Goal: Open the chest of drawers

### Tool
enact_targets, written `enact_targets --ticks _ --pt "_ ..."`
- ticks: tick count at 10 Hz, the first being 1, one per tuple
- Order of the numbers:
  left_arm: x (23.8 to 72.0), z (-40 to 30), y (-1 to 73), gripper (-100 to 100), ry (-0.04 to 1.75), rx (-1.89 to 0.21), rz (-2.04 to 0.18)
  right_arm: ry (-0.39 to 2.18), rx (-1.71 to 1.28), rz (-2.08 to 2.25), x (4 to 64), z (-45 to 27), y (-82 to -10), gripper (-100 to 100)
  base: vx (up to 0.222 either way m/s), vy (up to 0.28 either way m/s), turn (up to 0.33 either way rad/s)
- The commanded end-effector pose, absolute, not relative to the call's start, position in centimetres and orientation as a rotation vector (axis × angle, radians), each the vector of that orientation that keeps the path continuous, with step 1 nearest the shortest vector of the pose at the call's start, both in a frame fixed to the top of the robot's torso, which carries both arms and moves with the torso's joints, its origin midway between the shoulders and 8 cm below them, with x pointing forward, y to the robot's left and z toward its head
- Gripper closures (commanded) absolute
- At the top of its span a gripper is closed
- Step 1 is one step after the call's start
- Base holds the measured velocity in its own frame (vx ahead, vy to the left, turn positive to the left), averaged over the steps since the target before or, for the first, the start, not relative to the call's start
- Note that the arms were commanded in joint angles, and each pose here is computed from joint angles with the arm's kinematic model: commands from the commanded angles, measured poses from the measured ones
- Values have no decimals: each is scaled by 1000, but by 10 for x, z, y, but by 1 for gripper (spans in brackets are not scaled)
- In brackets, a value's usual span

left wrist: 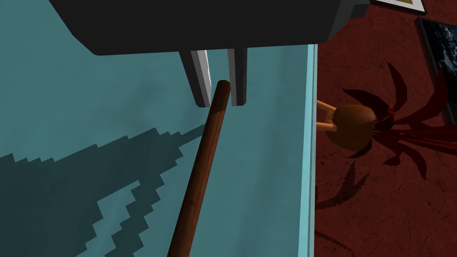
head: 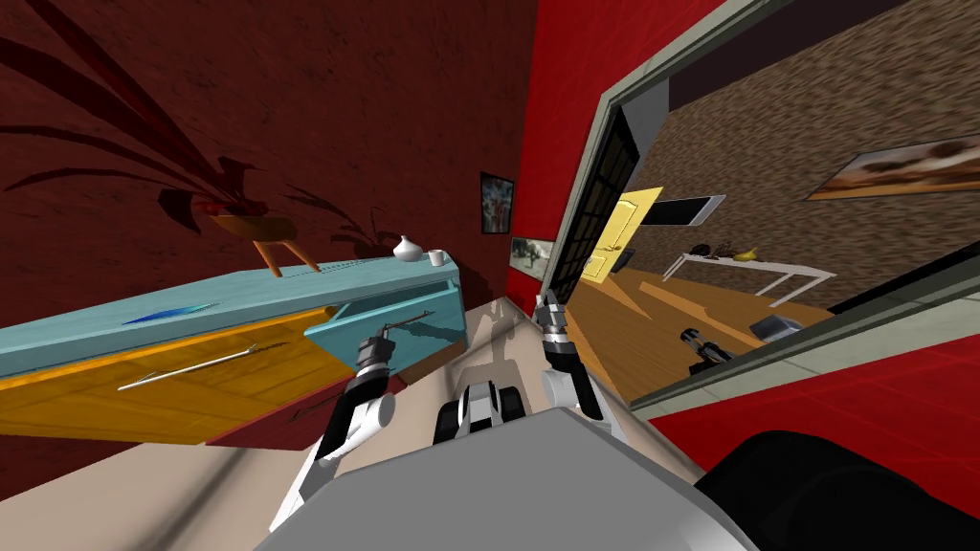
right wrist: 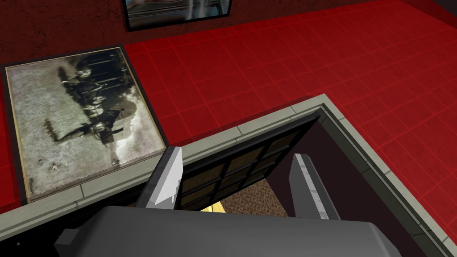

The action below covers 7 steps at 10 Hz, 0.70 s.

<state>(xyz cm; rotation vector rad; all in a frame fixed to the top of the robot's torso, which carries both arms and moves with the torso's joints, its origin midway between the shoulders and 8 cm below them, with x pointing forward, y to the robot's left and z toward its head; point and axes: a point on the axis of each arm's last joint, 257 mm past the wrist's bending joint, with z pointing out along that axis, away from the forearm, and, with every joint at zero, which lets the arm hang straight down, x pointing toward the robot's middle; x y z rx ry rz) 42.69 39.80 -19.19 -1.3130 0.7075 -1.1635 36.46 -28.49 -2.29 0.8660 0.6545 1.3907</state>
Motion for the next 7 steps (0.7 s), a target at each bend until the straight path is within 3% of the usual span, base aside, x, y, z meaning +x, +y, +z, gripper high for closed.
enact_targets --ticks 1,2,3,7 --pt "423 -195 396 100 714 -1324 -1161 654 866 1391 365 -23 -285 0 -190 -92 16" --pt "424 -193 397 100 710 -1316 -1162 654 866 1391 365 -23 -285 0 -88 -47 7" --pt "420 -186 400 -100 713 -1325 -1156 655 866 1391 365 -23 -285 0 -15 -18 -8" --pt "415 -163 404 -100 710 -1324 -1155 655 866 1390 364 -23 -285 0 24 -8 -5"
